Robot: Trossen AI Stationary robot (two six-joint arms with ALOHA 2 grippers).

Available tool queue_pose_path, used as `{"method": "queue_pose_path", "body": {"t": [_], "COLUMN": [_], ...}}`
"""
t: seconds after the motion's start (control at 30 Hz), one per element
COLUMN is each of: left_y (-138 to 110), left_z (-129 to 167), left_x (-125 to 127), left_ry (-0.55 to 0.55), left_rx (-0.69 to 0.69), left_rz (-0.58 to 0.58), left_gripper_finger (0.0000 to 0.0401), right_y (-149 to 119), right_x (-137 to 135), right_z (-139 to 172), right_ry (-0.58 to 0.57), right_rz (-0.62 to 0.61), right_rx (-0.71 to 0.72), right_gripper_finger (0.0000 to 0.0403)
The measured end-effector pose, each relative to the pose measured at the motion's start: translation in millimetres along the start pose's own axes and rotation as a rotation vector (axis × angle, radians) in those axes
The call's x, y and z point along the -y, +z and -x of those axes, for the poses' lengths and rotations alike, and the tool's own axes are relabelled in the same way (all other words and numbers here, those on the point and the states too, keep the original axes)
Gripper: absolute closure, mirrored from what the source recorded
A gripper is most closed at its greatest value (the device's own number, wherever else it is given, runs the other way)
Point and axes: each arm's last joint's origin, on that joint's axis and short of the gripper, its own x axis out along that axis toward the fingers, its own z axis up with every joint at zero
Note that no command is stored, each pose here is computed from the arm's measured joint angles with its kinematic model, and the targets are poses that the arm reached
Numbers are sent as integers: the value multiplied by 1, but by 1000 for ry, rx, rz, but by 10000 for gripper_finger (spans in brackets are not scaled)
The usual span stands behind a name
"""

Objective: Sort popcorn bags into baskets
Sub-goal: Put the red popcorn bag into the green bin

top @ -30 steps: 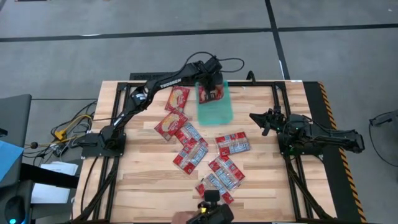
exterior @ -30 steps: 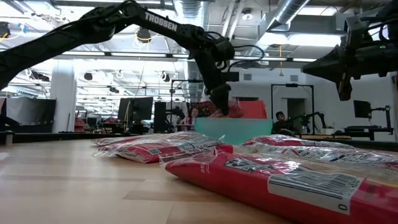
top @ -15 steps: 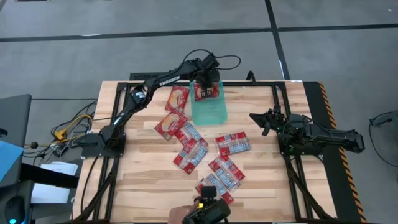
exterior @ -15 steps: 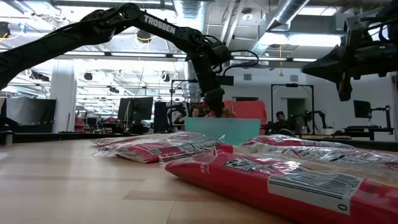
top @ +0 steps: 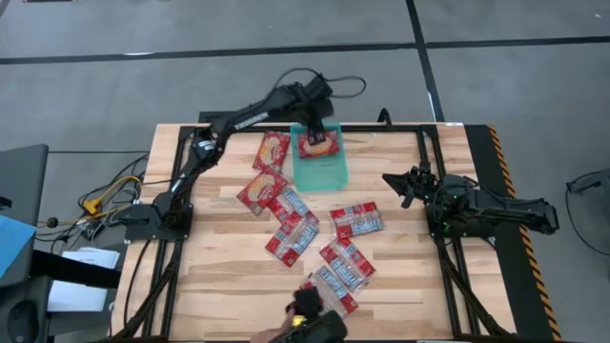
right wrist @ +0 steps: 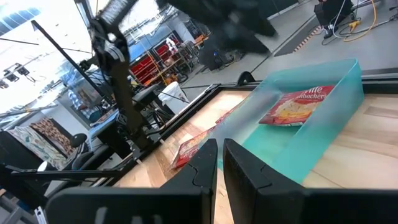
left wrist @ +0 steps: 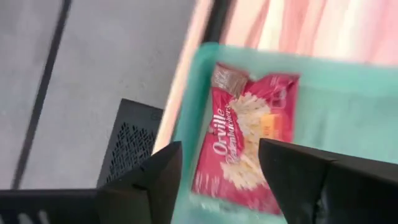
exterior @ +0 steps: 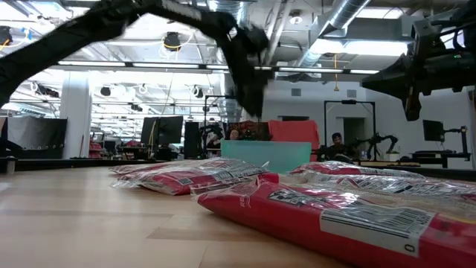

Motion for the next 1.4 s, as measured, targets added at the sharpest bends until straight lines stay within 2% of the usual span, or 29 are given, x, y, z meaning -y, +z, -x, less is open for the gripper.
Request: {"method": "queue_pose_path", "body": {"t": [0.1,0.23,0.37,0.5,0.73,0.87,1.0,1.13,1.4], "left_y": [-10,-48,-78,-107,-143,-165,-195,-207,-230], "left_z": [31,27,18,0,6,15,2,-7,-20], "left_x": [-29,-71,-85,-81,-65,-54,-34,-24,-11], "left_ry": [-26,-108,-127,-139,-63,-36,-33,-68,-28], "left_rx": [-16,-150,-261,-352,-217,-63,-86,-44,-61], "left_rz": [180,445,528,538,642,745,809,875,927], "left_gripper_finger": [176,157,147,144,144,144,144,144,144], "right_y": [0,0,0,0,0,1,2,2,2], "right_x": [0,0,0,0,0,1,2,2,2], "right_z": [0,0,0,0,0,0,0,0,0], "right_ry": [-1,-3,-3,-3,-5,-37,-62,-61,-62], "right_rz": [5,7,8,8,8,8,9,8,5], "right_rx": [1,2,2,2,3,30,52,52,53], "right_gripper_finger": [349,349,349,349,349,349,349,349,349]}}
